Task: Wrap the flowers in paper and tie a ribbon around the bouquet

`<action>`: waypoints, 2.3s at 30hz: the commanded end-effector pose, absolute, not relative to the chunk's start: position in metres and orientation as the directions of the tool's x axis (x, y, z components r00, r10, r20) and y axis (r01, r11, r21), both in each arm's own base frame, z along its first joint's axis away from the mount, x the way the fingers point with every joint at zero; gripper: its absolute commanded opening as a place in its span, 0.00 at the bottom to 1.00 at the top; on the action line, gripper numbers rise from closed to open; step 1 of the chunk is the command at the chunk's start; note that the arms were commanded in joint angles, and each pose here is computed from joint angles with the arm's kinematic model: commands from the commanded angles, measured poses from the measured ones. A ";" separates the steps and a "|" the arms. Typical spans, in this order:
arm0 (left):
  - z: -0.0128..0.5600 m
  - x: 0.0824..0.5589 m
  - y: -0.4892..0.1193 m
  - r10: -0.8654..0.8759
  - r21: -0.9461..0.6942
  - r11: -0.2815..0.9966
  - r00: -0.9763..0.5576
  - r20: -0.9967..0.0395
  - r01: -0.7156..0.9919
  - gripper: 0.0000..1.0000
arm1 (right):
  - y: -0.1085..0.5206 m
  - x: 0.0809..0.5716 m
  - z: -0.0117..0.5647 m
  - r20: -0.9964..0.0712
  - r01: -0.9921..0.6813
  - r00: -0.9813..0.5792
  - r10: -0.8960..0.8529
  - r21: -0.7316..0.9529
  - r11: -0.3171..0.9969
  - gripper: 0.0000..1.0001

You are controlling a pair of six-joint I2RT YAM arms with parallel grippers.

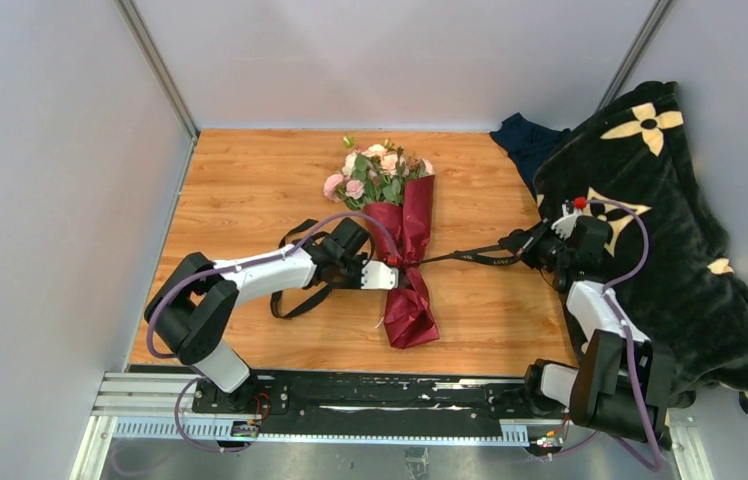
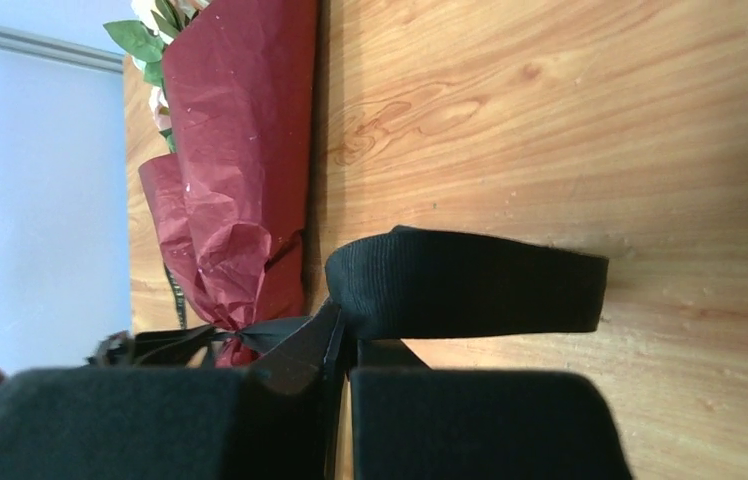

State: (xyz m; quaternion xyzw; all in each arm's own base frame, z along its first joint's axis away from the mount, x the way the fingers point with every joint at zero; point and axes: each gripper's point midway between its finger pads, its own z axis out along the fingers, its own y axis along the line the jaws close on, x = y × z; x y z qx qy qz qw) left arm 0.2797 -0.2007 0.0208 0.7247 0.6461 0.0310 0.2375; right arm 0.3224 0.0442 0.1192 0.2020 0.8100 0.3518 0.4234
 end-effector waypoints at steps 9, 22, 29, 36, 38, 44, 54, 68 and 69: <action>0.148 0.189 -0.256 0.865 -0.184 0.174 -0.239 -0.442 0.967 0.00 | 0.109 0.273 0.109 -0.553 -0.095 -0.806 0.211 0.474 0.876 0.36; 0.205 0.195 -0.307 0.767 -0.125 0.082 -0.142 -0.626 0.989 0.00 | 0.197 0.210 0.232 -0.951 -0.758 -0.307 -0.036 0.221 0.614 0.71; 0.200 0.205 -0.336 0.722 -0.206 0.107 -0.218 -0.656 0.973 0.02 | 0.248 0.182 0.240 -0.987 -0.930 0.058 0.149 0.001 0.367 0.77; 0.195 0.203 -0.339 0.725 -0.228 0.082 -0.215 -0.655 0.970 0.02 | 0.250 0.199 0.217 -0.996 -0.910 0.062 0.069 -0.028 0.414 0.56; 0.193 0.200 -0.339 0.725 -0.237 0.078 -0.218 -0.653 0.968 0.03 | 0.255 0.201 0.212 -0.996 -0.918 0.052 0.072 -0.019 0.396 0.55; 0.193 0.195 -0.338 0.721 -0.248 0.064 -0.216 -0.659 0.967 0.03 | 0.265 0.195 0.202 -0.996 -0.945 0.053 0.077 -0.025 0.326 0.48; 0.196 0.193 -0.337 0.715 -0.250 0.056 -0.213 -0.666 0.967 0.03 | 0.276 0.201 0.189 -0.998 -0.954 0.050 0.034 -0.038 0.298 0.27; 0.194 0.191 -0.320 0.733 -0.222 0.049 -0.186 -0.654 0.974 0.45 | 0.265 0.211 0.184 -0.999 -0.913 0.051 0.004 -0.045 0.406 0.00; 0.197 0.193 -0.310 0.734 -0.203 0.052 -0.176 -0.656 0.978 0.51 | 0.263 0.211 0.186 -0.998 -0.911 0.070 0.003 -0.063 0.409 0.00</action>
